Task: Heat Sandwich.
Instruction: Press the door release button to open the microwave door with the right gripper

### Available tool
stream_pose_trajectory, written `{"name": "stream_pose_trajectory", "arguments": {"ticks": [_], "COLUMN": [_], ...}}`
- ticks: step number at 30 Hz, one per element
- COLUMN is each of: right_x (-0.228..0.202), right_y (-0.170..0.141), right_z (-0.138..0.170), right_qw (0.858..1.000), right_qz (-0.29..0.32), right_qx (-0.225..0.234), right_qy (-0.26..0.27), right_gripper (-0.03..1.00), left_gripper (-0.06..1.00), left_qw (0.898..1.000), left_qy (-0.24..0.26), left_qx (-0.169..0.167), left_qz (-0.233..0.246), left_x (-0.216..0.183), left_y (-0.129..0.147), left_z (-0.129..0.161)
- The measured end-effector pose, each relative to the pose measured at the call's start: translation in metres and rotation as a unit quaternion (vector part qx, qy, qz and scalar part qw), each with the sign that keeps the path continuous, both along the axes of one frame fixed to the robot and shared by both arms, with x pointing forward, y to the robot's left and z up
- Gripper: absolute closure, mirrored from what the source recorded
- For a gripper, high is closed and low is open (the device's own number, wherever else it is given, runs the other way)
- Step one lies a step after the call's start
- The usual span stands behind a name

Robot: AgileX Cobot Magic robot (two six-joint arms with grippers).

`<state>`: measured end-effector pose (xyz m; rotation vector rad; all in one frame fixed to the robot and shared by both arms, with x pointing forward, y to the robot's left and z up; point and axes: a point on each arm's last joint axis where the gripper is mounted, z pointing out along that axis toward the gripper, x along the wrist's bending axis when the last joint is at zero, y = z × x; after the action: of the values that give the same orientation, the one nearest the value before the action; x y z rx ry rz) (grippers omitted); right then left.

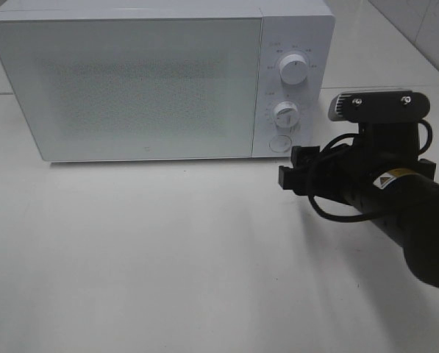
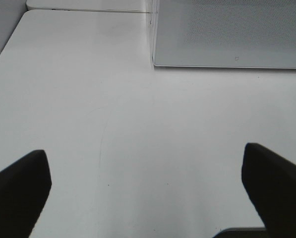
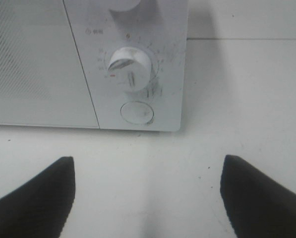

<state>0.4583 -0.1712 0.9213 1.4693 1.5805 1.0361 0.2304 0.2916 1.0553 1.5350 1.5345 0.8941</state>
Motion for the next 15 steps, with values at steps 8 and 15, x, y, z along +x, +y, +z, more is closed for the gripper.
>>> {"name": "stream_pose_trajectory", "arguments": {"ticks": [8,15], "right_x": [-0.003,-0.003], "right_y": [0.019,0.017], "right_z": [-0.007,-0.01], "right_qw": [1.0,1.0], "right_qz": [0.021,-0.009], "right_qx": [-0.012,0.015], "right_qy": [0.012,0.021], "right_gripper": [0.21,0.21], "left_gripper": [-0.02,-0.02], "left_qw": [1.0,1.0], "left_qy": [0.0,0.0], "left_qx": [0.0,0.0], "left_qz": [0.0,0.0], "left_x": [0.0,0.0], "left_y": [0.0,0.0], "left_z": [0.0,0.0]}}
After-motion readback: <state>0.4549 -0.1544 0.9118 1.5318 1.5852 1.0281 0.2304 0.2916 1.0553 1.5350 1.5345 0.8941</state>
